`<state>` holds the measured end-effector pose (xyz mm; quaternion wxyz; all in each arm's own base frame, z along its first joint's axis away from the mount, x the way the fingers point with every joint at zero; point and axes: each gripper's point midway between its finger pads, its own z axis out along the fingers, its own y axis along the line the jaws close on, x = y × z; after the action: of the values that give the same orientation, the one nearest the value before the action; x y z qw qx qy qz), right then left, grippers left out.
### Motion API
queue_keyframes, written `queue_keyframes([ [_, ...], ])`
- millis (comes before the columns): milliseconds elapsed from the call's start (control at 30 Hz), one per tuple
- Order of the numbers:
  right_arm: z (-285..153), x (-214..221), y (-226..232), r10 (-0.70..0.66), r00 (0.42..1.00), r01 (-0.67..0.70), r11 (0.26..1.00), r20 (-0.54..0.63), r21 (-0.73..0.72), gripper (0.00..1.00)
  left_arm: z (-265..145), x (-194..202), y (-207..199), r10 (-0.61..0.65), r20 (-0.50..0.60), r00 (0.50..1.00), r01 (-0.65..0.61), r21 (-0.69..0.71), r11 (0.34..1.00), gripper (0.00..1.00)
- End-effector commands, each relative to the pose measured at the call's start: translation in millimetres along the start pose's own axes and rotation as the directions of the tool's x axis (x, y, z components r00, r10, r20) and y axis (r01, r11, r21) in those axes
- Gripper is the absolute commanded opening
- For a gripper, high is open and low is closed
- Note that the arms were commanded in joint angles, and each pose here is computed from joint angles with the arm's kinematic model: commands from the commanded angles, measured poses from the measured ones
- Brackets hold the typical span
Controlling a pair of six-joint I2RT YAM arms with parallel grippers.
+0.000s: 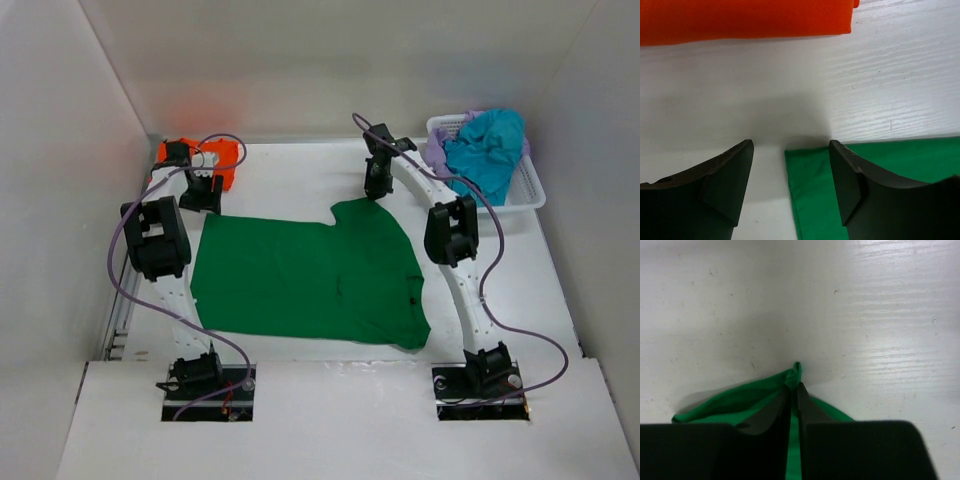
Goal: Fold and stack the t-shirts
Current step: Grap the side of the flattened tshirt furthest away from the robot with both arms
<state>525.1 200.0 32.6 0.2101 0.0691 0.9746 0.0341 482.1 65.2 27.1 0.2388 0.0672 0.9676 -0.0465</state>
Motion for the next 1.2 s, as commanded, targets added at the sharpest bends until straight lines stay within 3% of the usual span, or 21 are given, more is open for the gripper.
queue_keyframes([
  [0,-7.4,15.1,0.4,-0.01,0.998,0.01,1.0,-0.055,-0.006,0.11,-2.2,-14.0,0.5,-0.018,0.036,0.999,0.018,-0.003,1.0,0.61],
  [67,-10.8,16.4,2.4,-0.014,0.998,0.014,1.0,-0.053,-0.011,0.02,1.8,-9.5,1.2,-0.014,0.021,1.0,0.014,-0.005,1.0,0.6],
  [133,-17.6,15.7,5.6,-0.02,0.999,0.019,1.0,-0.042,-0.02,0.0,5.3,-3.7,-0.4,-0.017,0.002,1.0,0.017,0.009,1.0,0.57],
  [300,-42.0,16.9,11.8,-0.023,1.0,0.023,0.998,-0.005,-0.058,0.0,1.1,15.2,-21.8,-0.02,-0.053,0.998,0.026,0.117,0.993,0.22],
  [367,-56.3,17.4,12.3,-0.024,1.0,0.025,0.997,0.018,-0.073,0.0,-6.3,20.7,-30.8,-0.02,-0.064,0.998,0.029,0.155,0.988,0.13],
  [567,-96.1,21.3,11.8,0.0,0.996,0.011,0.993,0.089,-0.12,0.0,-33.3,23.4,-25.0,-0.043,-0.036,0.998,0.048,0.145,0.988,0.0],
  [800,-149.2,38.1,20.4,-0.003,0.985,0.034,0.984,0.174,-0.177,0.0,-99.1,-5.1,-20.8,0.026,0.146,0.989,-0.035,0.058,0.998,0.0],
  [967,-168.1,77.1,11.8,0.028,0.983,0.011,0.978,0.183,-0.208,0.0,-117.4,18.0,-25.3,0.146,0.139,0.979,-0.148,0.004,0.989,0.01],
  [1033,-164.1,88.9,13.9,0.026,0.984,0.014,0.975,0.175,-0.222,0.0,-110.7,21.2,-20.6,0.144,0.137,0.98,-0.144,-0.007,0.99,0.14],
  [1100,-156.6,96.3,18.3,0.013,0.987,0.023,0.975,0.16,-0.221,0.0,-102.3,13.6,-15.5,0.082,0.152,0.985,-0.083,0.001,0.997,0.33],
  [1167,-151.4,100.2,28.0,0.001,0.988,0.034,0.973,0.152,-0.226,0.0,-93.9,3.2,-13.2,0.039,0.173,0.984,-0.041,0.01,0.999,0.45],
])
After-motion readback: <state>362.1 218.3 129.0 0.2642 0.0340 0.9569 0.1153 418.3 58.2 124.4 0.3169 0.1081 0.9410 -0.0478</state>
